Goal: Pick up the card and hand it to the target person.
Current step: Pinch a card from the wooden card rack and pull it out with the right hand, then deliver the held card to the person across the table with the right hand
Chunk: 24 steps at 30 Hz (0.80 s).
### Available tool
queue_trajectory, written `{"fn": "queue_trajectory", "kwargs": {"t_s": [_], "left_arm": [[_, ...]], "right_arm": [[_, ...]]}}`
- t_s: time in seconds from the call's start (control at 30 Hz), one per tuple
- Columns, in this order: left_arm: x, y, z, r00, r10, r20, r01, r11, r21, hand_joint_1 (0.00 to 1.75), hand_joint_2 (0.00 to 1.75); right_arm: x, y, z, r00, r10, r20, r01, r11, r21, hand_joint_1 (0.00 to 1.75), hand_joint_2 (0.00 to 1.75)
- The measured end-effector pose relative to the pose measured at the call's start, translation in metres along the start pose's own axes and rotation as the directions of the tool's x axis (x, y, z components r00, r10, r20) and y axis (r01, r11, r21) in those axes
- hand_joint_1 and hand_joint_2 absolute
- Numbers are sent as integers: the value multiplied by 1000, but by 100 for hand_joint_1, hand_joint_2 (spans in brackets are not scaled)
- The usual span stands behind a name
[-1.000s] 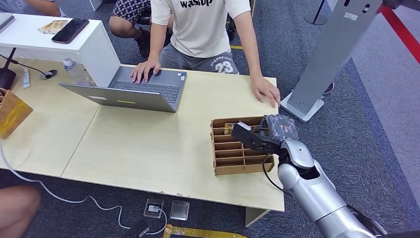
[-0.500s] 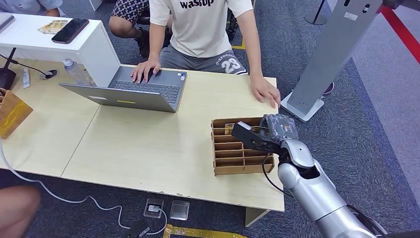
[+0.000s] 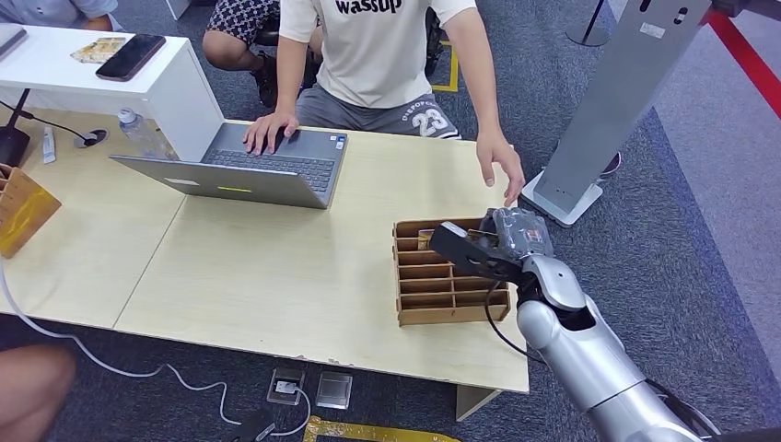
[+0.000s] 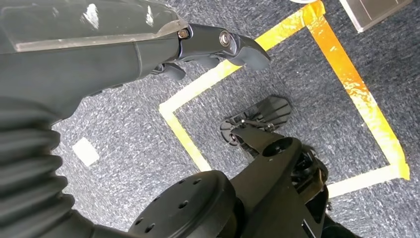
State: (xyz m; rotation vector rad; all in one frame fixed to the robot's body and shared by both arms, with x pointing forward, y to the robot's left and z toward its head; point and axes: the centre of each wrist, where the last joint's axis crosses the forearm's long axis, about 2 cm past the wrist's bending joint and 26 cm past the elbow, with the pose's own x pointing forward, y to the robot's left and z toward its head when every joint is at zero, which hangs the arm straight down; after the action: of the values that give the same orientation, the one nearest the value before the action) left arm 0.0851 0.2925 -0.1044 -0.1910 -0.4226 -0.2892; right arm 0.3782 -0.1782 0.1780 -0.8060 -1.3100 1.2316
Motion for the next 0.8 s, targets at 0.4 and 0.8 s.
{"fn": "queue_trajectory", "kwargs": {"t_s": [0.4,0.8], "left_arm": [[-13,2,4,999,40,-6,-40,999,26,0,175],[-14,0,4,999,47,4,-47,999,24,0,175]], "right_arm": [[22,-44,17,990,-79,114,88,993,-80,147,175],[36,-64,31,850,8,527,251,873,-418,147,175]]}}
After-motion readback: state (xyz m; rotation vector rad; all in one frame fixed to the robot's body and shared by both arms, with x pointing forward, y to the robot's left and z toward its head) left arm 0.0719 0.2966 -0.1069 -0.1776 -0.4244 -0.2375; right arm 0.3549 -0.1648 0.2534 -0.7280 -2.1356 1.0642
